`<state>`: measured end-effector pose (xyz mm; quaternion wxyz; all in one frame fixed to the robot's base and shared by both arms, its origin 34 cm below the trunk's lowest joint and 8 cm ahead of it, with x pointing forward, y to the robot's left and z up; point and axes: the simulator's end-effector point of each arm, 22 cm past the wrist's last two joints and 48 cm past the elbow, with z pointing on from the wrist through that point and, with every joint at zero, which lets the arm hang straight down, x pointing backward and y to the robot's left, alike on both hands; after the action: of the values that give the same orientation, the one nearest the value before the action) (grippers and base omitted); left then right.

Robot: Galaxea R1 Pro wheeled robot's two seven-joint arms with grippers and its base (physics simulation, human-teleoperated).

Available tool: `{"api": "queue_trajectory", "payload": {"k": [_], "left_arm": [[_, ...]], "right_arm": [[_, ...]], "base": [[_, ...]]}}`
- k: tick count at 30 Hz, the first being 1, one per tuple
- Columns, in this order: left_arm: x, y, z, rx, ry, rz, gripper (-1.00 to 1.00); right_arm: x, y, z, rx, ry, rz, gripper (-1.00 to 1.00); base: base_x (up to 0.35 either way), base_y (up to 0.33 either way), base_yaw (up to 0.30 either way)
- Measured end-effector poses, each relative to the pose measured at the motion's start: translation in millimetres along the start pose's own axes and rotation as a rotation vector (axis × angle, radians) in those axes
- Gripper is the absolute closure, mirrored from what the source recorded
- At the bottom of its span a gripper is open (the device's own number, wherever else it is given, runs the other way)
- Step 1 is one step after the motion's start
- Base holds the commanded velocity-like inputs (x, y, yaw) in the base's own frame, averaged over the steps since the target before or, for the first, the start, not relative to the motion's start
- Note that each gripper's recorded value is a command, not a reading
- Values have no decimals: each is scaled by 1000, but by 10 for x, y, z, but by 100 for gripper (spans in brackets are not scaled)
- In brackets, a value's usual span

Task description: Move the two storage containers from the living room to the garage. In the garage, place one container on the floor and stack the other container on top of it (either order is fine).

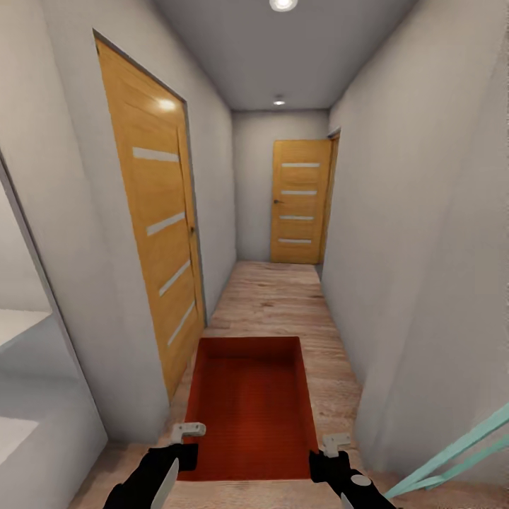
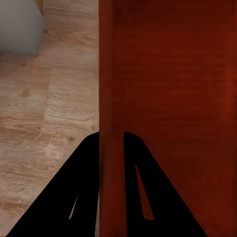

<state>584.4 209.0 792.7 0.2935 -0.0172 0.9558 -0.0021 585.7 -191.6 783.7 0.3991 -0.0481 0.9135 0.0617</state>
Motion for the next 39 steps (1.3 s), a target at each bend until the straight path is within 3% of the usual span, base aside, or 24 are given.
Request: {"api": "queue_trajectory", "payload": {"k": [14,39], "left_arm": [[-2,-3,-1,0,0,1,100],[-5,-10,-3,-1,0,2,100]], "right_arm": [[-1,-3,0,0,0,0,100],[-2,-10,-1,2,0,0,100]], "base": [[299,154,-262],[305,113,-10]]}}
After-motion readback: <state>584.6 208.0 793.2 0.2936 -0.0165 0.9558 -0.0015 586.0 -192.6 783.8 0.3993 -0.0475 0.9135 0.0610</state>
